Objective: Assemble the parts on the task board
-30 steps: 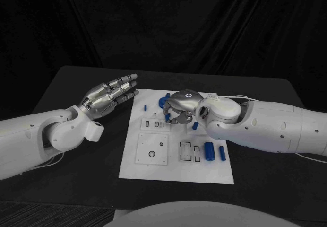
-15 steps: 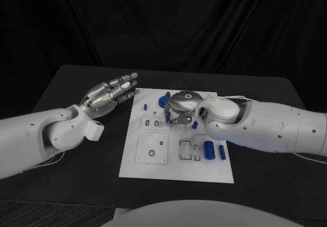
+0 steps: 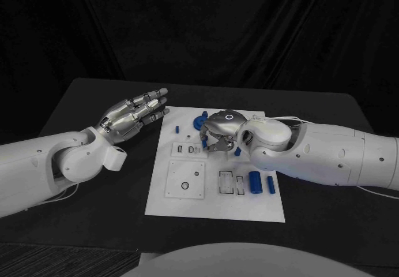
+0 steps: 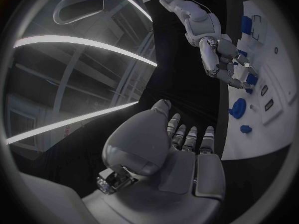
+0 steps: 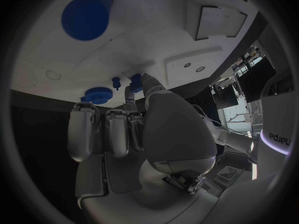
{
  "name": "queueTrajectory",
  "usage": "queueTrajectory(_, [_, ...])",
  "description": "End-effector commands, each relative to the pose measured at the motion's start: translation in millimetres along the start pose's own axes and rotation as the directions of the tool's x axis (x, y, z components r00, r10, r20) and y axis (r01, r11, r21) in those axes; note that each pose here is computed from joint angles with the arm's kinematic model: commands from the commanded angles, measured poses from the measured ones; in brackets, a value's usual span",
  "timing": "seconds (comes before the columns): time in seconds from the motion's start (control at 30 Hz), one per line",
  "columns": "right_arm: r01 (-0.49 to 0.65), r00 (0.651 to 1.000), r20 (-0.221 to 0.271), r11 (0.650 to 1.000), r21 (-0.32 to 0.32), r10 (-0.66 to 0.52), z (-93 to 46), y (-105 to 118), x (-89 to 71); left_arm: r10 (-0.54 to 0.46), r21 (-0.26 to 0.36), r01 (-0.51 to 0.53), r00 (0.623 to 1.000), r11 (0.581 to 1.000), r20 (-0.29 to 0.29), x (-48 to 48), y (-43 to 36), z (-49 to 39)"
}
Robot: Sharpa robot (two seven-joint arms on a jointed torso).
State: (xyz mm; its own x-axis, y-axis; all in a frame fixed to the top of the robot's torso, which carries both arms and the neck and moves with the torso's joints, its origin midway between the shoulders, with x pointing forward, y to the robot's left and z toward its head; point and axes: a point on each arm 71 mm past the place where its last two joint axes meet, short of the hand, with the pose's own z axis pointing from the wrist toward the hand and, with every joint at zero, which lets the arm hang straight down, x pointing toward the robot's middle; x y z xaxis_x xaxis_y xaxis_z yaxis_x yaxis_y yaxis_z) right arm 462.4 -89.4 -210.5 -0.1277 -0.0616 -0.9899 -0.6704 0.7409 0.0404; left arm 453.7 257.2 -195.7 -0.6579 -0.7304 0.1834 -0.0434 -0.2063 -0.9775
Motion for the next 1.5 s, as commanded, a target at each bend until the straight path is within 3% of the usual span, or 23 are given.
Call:
queueTrajectory(0.03, [0.006, 1.0, -0.009, 1.0, 0.011, -0.006, 0.0, 0, 2.4, -0.01, 0.01, 0.01, 1.0, 1.0, -0.014, 1.7, 0.0, 0.6])
queueTrajectory(0.9, [0.002, 1.0, 0.0, 1.0, -0.002, -0.002, 1.1, 2, 3.6, -0.01, 0.002, 0.01, 1.0, 1.0, -0.012, 0.8, 2.0, 0.3])
queueTrajectory(1.5, [-0.029, 0.986, 0.164, 0.998, -0.056, 0.038, -14.6, 0, -10.7, -0.007, 0.003, 0.008, 1.0, 1.0, -0.004, 0.0, 1.7, -1.2])
